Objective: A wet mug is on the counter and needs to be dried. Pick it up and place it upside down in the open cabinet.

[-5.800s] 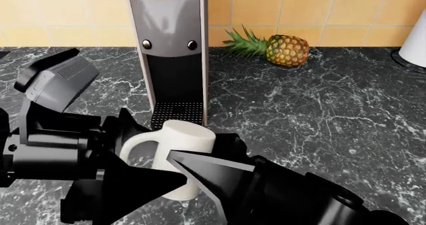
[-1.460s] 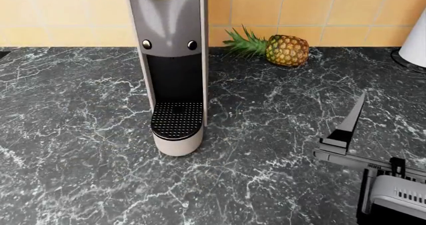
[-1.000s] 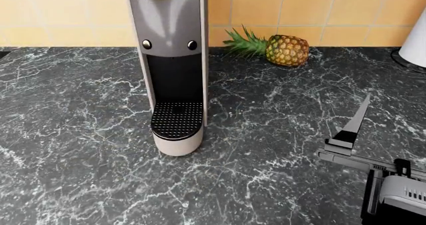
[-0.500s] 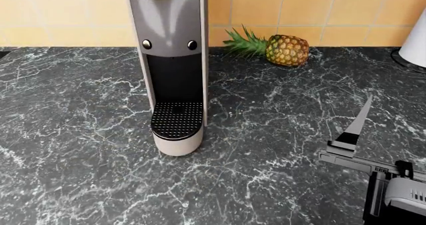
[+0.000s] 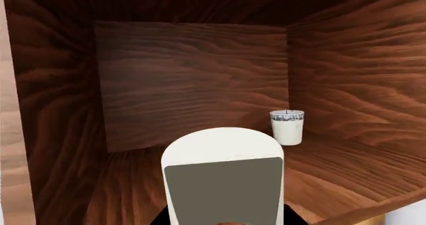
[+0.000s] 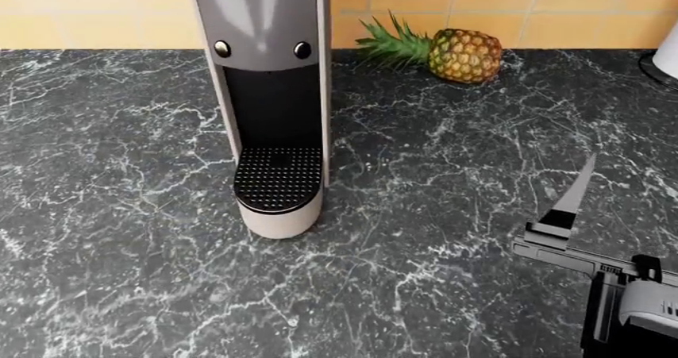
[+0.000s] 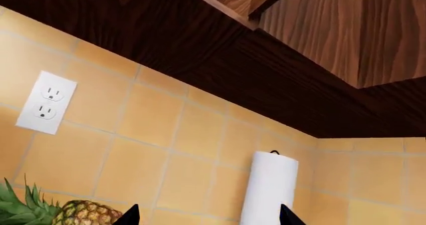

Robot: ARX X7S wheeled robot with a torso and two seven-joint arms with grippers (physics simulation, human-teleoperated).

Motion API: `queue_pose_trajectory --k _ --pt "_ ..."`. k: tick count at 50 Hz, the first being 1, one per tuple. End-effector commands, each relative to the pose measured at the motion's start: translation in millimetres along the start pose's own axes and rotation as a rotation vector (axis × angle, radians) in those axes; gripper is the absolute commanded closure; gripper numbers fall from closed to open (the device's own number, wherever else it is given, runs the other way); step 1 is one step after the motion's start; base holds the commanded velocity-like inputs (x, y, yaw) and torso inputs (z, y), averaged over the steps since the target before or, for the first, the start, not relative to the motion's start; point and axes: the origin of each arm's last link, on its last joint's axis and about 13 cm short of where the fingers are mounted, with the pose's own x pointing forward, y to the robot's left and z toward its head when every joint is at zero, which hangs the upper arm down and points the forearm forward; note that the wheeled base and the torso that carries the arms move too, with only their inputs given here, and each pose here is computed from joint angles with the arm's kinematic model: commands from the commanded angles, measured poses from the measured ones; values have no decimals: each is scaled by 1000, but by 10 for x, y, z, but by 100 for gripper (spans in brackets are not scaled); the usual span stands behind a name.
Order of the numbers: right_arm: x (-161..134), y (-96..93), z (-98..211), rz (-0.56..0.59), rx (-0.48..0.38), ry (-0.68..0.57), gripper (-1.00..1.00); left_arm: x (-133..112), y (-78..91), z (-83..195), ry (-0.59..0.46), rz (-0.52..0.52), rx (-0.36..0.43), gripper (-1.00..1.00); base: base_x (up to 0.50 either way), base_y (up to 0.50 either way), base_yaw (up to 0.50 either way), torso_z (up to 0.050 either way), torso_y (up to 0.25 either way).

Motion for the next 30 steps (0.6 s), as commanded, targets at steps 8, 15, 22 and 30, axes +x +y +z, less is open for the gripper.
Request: queue_pose_trajectory --k 8,15,22,30 --pt "-7 -13 -32 -6 7 10 -100 -38 -42 77 -61 9 22 100 -1 0 0 0 -124" --pt "-1 -17 -51 -7 11 16 -100 -35 -47 88 -80 26 44 100 -1 0 0 0 0" --pt "6 -27 -58 -10 13 20 -100 -1 -31 69 -85 50 60 100 0 0 0 0 0" --pt "3 -38 -51 -11 16 21 -100 -8 -50 75 -89 51 67 100 0 0 0 0 0"
